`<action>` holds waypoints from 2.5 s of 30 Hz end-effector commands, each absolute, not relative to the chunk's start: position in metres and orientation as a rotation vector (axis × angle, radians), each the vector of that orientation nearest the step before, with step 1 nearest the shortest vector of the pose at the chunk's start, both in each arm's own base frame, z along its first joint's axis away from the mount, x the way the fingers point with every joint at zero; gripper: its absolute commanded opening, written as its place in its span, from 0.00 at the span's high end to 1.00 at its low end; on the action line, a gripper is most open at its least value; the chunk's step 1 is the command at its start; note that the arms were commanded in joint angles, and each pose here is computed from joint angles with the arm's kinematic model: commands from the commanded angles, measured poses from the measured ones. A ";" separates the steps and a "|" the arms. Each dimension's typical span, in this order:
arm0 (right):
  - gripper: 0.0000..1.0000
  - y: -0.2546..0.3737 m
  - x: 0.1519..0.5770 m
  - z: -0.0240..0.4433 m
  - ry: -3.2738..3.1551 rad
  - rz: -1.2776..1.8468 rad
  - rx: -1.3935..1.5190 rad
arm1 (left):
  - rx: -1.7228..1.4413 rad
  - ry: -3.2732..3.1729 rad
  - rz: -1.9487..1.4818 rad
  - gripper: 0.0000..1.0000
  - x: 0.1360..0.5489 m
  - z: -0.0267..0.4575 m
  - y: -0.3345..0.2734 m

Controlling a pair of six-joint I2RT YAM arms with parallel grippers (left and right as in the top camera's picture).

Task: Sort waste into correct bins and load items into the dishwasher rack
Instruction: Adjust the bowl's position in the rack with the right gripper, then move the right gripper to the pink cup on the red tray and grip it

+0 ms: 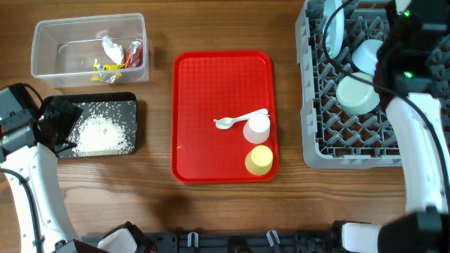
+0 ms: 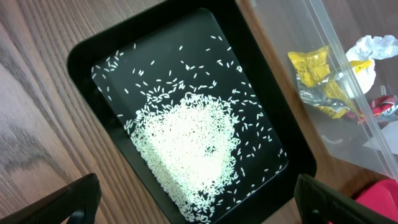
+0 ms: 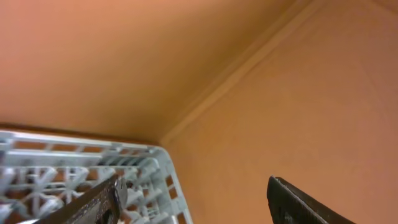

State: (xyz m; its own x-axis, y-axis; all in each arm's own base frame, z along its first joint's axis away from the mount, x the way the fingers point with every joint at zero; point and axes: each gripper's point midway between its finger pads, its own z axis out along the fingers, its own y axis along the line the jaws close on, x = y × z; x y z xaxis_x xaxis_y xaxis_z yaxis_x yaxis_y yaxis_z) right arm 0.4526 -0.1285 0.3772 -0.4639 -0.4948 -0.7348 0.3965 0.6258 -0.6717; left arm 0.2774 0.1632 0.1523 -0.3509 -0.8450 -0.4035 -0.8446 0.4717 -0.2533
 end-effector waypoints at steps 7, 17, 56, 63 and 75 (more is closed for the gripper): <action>0.00 -0.013 0.433 0.374 1.788 -0.199 -0.331 | -1.420 2.245 -0.014 0.00 0.277 0.151 0.162; 0.00 0.036 0.406 0.350 1.910 0.258 -0.302 | -1.419 2.244 -0.014 0.00 0.277 0.151 0.162; 0.15 0.111 0.342 0.277 2.317 0.623 -0.249 | -1.448 2.365 -0.128 0.00 0.290 0.113 0.152; 0.11 0.172 0.332 0.242 2.412 0.376 -0.372 | -1.427 2.359 -0.121 0.00 0.293 0.114 0.154; 0.15 0.195 0.317 0.125 2.798 0.228 -0.443 | -1.361 2.391 -0.096 0.00 0.293 0.115 0.156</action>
